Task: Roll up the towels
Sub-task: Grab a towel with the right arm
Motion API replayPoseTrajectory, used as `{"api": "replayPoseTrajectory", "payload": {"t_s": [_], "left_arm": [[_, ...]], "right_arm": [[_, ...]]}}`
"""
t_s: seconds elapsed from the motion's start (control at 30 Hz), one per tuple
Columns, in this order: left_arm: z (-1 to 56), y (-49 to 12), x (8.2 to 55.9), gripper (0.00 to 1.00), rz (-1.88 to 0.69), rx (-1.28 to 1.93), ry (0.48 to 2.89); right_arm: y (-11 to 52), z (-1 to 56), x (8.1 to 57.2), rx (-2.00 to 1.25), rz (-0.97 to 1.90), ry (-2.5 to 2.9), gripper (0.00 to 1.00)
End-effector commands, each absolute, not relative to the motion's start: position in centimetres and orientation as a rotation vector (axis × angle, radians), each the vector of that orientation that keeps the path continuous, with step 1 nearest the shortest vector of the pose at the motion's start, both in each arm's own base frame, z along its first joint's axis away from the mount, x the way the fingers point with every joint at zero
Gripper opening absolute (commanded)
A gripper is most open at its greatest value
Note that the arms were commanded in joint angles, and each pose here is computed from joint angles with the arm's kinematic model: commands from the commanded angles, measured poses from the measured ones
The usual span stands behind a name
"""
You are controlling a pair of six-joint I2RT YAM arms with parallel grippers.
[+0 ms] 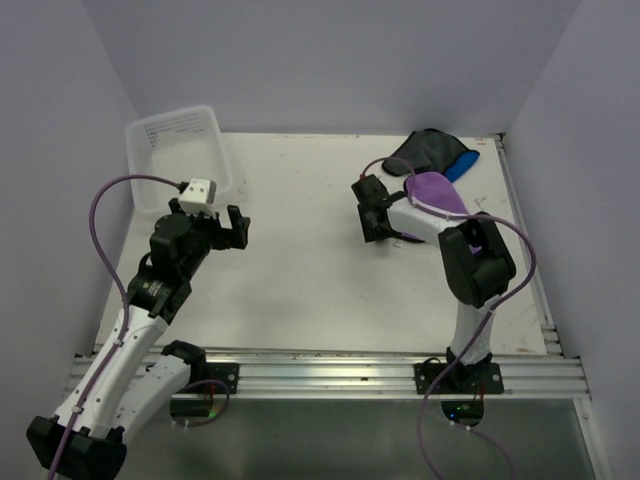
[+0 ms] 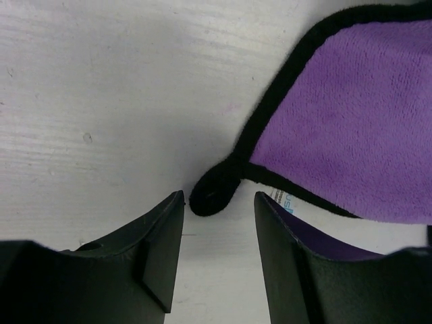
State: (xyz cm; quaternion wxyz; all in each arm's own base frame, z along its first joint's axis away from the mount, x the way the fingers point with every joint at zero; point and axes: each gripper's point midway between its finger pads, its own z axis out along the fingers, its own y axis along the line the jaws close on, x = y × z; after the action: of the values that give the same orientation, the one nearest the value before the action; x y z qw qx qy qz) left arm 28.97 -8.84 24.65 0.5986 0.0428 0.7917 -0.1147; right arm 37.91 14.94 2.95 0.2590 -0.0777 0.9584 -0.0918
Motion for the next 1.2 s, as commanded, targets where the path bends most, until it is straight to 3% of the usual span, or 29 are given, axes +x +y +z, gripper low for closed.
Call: {"api": "replayPoseTrajectory", "payload": {"t_s": [0.0, 0.13, 0.3, 0.5, 0.6, 0.73, 0.83, 1.03, 1.17], "left_arm": [[25.8, -9.2, 29.1, 1.00, -0.290, 0.104, 1.805], [25.7, -9.2, 29.1, 1.00, -0.288, 0.103, 1.808], [25.7, -9.2, 29.1, 1.00, -0.285, 0.101, 1.811], [25.7, -9.1, 29.1, 1.00, -0.283, 0.099, 1.810], [25.8, -9.1, 29.1, 1.00, -0.283, 0.098, 1.805], [25.9, -9.2, 29.0, 1.00, -0.288, 0.102, 1.804], [25.9, -9.1, 29.0, 1.00, -0.285, 0.099, 1.802], [26.1, -9.1, 28.9, 1.00, -0.288, 0.099, 1.795], [26.2, -9.1, 28.9, 1.00, -0.290, 0.100, 1.792]], "right_arm": [[15.3, 4.4, 40.1, -0.209, -0.258, 2.537, 0.50], [15.0, 4.1, 40.2, -0.216, -0.296, 2.541, 0.47], [14.3, 3.3, 39.7, -0.211, -0.345, 2.570, 0.33], [13.9, 2.8, 39.0, -0.188, -0.361, 2.591, 0.34], [13.8, 2.5, 38.7, -0.183, -0.369, 2.595, 0.41], [13.7, 2.0, 38.5, -0.182, -0.375, 2.610, 0.39], [13.9, 1.6, 38.3, -0.176, -0.356, 2.624, 0.30], [14.3, 1.8, 38.2, -0.177, -0.323, 2.637, 0.00], [15.1, 3.7, 38.2, -0.171, -0.259, 2.620, 0.00]]}}
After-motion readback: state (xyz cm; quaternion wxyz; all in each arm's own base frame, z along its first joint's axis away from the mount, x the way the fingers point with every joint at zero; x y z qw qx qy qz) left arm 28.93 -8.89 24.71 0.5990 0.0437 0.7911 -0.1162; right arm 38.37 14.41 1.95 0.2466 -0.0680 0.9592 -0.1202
